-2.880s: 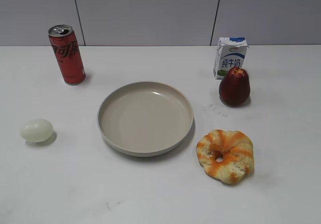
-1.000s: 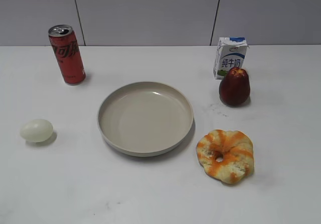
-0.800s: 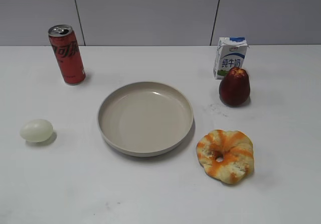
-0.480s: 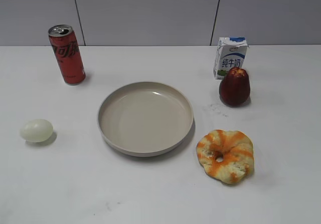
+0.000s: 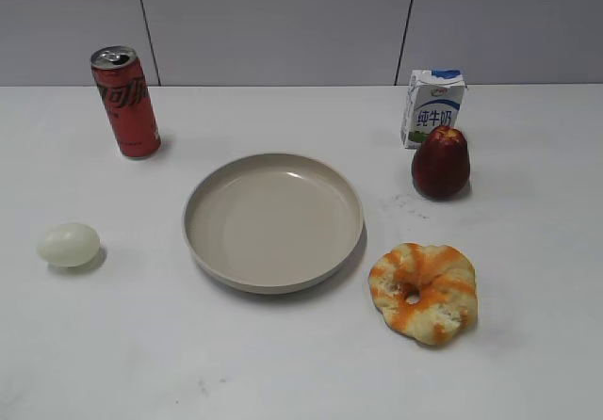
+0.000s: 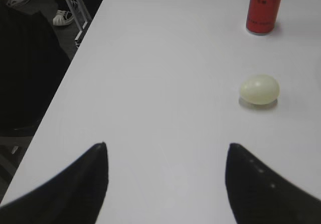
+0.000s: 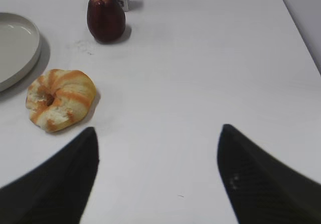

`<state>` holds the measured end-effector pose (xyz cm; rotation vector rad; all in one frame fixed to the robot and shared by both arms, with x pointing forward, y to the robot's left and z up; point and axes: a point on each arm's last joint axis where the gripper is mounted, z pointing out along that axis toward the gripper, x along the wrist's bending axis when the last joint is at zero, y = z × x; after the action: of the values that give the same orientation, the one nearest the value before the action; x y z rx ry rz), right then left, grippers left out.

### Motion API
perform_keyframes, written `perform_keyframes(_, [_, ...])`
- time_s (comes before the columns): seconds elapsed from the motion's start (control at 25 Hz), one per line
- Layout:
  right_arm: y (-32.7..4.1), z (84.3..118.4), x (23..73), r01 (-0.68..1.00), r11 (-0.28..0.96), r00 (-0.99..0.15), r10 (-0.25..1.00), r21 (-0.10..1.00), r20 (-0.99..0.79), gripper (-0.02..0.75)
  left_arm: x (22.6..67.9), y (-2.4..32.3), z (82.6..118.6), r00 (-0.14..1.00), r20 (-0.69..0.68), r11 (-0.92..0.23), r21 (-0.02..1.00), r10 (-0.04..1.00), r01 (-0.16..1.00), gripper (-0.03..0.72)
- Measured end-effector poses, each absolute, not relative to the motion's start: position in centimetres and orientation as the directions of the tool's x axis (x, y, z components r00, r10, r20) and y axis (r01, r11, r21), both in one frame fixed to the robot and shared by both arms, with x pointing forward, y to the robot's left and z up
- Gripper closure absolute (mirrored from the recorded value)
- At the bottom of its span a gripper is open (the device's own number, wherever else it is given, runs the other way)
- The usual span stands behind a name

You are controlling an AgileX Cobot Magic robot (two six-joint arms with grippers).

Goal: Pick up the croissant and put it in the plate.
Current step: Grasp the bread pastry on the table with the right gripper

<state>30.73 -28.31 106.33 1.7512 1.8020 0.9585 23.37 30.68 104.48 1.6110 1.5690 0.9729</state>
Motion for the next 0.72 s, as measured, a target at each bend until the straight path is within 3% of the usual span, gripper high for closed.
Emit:
perform_keyframes(0.32, [-26.2, 105.5, 39.3, 0.851, 0.058, -0.224, 0.939, 0.523, 0.261, 0.144, 23.4, 30.7, 104.5, -0.005, 0.054, -0.044, 0.869, 0.999, 0.492, 0.136])
perform_keyframes(0.56, [-25.3, 103.5, 45.5, 0.914, 0.118, -0.246, 0.922, 0.387, 0.3, 0.145, 23.4, 30.7, 104.5, -0.005, 0.054, -0.044, 0.869, 0.999, 0.492, 0.136])
perform_keyframes(0.72, [-21.5, 101.1, 48.0, 0.902, 0.276, -0.366, 0.896, 0.331, 0.25, 0.146, 23.4, 30.7, 104.5, -0.004, 0.053, -0.044, 0.869, 0.999, 0.492, 0.136])
